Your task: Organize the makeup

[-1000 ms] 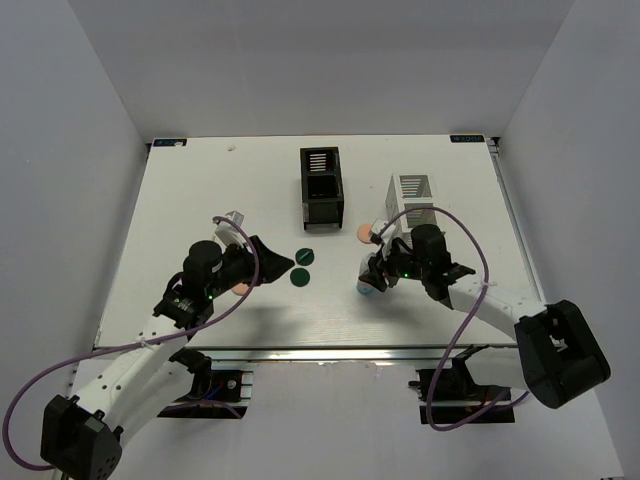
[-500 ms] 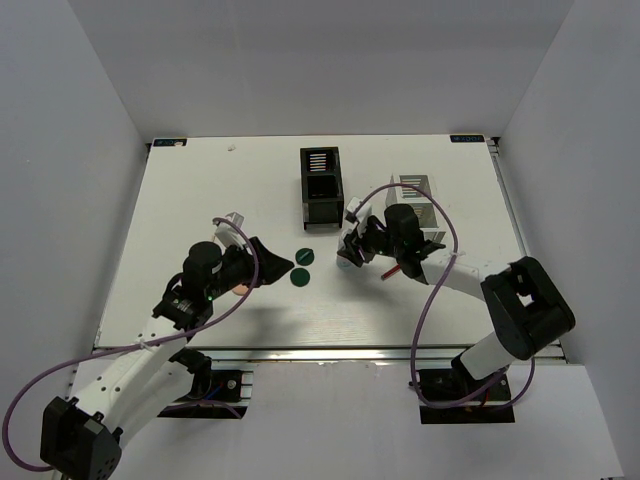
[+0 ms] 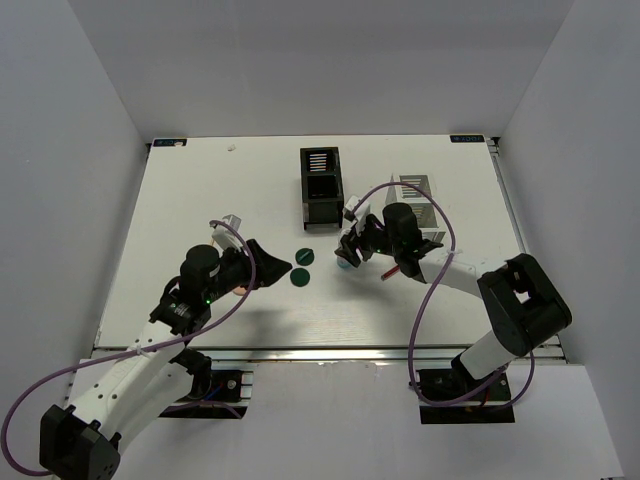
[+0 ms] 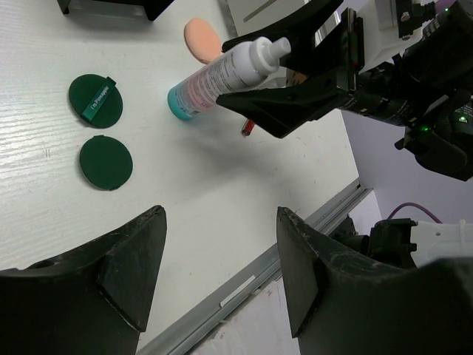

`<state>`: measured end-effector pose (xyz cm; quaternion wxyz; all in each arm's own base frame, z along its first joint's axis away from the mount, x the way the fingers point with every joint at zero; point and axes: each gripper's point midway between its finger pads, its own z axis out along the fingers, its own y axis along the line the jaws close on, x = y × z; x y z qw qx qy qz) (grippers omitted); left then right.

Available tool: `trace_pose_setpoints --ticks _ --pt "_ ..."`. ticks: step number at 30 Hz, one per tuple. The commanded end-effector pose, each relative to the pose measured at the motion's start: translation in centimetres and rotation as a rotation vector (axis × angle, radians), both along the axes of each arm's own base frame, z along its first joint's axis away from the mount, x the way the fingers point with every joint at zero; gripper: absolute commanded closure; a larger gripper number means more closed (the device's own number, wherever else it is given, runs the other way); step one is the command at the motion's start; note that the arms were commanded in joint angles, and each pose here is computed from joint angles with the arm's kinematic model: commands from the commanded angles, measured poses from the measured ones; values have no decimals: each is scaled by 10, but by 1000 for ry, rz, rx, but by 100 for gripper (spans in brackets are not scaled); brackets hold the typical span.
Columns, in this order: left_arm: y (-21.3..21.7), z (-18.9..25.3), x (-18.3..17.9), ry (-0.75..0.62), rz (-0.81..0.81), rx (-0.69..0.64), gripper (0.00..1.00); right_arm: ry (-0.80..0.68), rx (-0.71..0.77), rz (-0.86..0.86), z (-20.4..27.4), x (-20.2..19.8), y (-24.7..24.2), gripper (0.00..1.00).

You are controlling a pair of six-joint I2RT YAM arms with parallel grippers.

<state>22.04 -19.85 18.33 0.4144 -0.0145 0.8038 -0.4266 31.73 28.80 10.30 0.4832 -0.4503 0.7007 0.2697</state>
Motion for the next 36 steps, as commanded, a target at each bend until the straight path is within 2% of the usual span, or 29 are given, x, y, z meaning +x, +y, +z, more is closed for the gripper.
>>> trace_pose_setpoints --ticks 1,5,9,12,16,17,21,23,25,26,27,28,29,30,31,32,33,34,36 --pt "0 3 0 -13 -4 4 30 -53 36 21 15 0 6 32" --pt "-1 7 0 -20 -5 -1 30 -54 35 21 15 -1 5 25" --pt "-1 24 2 -62 -2 -9 30 -62 29 10 24 -2 1 12" --pt "-1 36 3 -101 -13 10 34 -67 26 10 38 -6 -5 11" --pt "-13 62 3 -171 -73 22 48 -73 -1 46 50 -25 -16 11" --pt "-17 62 5 -173 -91 36 58 -110 -5 85 59 -33 -19 11" --pt "-52 73 -7 -206 -213 67 73 -154 -50 139 73 -62 -43 11" --pt "-67 85 -9 -244 -229 94 73 -185 -44 122 94 -78 -59 11" --pt "-98 74 -24 -250 -323 144 68 -220 12 32 124 -79 -78 11" --pt "-107 78 -22 -276 -324 168 63 -215 26 -45 134 -75 -89 11" --pt "-130 60 -32 -258 -389 210 55 -189 49 -125 141 -69 -104 10" --pt "-141 54 -35 -260 -411 230 51 -216 75 -156 163 -68 -112 11" --pt "-150 48 -36 -260 -426 252 48 -209 84 -195 172 -65 -121 14" --pt "-165 52 -39 -284 -449 255 47 -177 82 -270 173 -59 -141 22" --pt "-179 29 -37 -252 -471 299 44 -157 107 -309 181 -56 -150 38" --pt "-187 23 -34 -247 -476 320 44 -169 133 -336 197 -55 -158 77" --pt "-200 29 -32 -264 -487 319 43 -160 143 -412 201 -47 -178 91" --pt "-211 6 -26 -232 -499 365 43 -129 153 -449 200 -45 -186 99" --pt "-228 4 -16 -226 -499 383 42 -92 170 -534 204 -40 -209 100"
